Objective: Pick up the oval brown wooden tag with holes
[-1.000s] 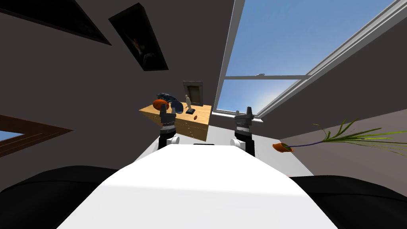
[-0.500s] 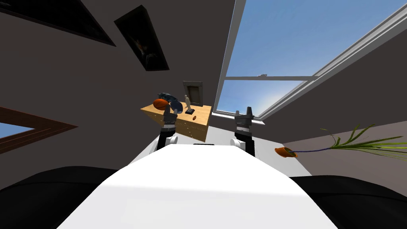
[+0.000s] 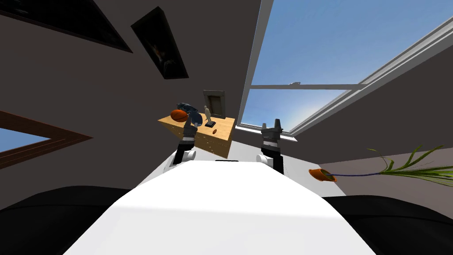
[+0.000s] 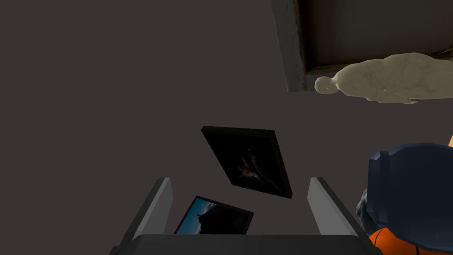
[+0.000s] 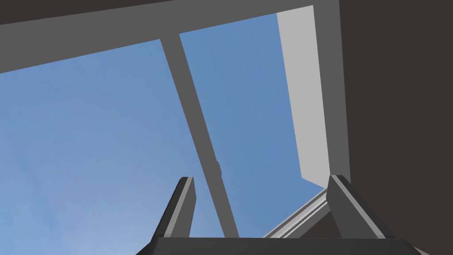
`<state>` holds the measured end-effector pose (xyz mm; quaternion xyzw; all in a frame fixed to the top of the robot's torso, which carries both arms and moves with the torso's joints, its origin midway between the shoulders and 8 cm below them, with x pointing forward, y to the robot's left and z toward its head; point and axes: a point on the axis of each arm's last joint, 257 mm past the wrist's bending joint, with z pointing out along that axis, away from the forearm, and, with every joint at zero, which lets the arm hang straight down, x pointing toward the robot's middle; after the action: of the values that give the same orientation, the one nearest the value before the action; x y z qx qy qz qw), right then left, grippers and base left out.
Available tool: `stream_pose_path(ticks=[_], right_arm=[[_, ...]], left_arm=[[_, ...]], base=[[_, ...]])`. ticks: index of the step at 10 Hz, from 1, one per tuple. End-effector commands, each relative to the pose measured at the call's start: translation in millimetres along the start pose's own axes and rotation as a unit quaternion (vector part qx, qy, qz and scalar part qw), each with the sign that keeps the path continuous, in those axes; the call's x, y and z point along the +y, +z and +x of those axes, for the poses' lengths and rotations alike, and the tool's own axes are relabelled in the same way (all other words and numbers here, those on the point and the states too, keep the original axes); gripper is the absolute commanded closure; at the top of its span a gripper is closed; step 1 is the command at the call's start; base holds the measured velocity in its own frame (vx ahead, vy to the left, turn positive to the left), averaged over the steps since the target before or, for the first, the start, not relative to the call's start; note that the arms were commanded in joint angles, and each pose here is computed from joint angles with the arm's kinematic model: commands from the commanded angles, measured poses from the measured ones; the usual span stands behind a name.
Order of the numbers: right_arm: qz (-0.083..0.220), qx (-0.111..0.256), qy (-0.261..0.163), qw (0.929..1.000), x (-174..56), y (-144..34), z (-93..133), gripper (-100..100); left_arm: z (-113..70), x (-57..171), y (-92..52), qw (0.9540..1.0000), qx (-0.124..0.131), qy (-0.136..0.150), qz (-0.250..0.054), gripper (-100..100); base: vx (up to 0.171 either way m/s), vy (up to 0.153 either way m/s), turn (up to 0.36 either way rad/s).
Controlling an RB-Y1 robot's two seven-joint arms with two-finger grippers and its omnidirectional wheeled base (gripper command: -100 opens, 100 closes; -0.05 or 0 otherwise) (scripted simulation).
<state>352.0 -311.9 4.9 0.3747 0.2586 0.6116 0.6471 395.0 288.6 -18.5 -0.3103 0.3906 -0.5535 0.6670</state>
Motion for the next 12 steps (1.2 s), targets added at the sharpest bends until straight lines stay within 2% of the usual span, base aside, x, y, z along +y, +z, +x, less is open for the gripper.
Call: stream_pose_path(ticks=[1,4,7,9,10,11,12], right_arm=[[0.000,0.000,0.000,1.0000,0.0,0.0,0.0,0],[0.000,0.000,0.000,1.0000,0.0,0.0,0.0,0],[0.000,0.000,0.000,1.0000,0.0,0.0,0.0,0],[0.000,0.000,0.000,1.0000,0.0,0.0,0.0,0],[0.000,0.000,0.000,1.0000,0.0,0.0,0.0,0],[0.000,0.000,0.000,1.0000,0.0,0.0,0.0,0],[0.000,0.000,0.000,1.0000,0.0,0.0,0.0,0]], left_arm=[[-6.0,13.6,4.7,0.9998,0.002,0.003,-0.022,-100],[-14.8,34.7,7.6,0.9983,0.001,0.006,-0.057,-100],[-34.3,59.8,14.6,0.9953,-0.003,0.011,-0.096,-100],[-36.2,69.6,12.5,0.9932,-0.006,0.011,-0.116,-100],[-47.9,80.7,16.0,0.9909,-0.010,0.013,-0.134,-100],[-49.2,87.0,14.2,0.9890,-0.013,0.013,-0.147,-100],[-61.7,95.9,18.2,0.9867,-0.018,0.015,-0.161,-100]], base=[[0.016,-0.076,0.095],[0.019,-0.102,0.082],[0.039,-0.127,0.104],[0.012,-0.077,0.039],[0.012,-0.078,0.116],[0.019,-0.097,0.092],[0.031,-0.124,0.108]])
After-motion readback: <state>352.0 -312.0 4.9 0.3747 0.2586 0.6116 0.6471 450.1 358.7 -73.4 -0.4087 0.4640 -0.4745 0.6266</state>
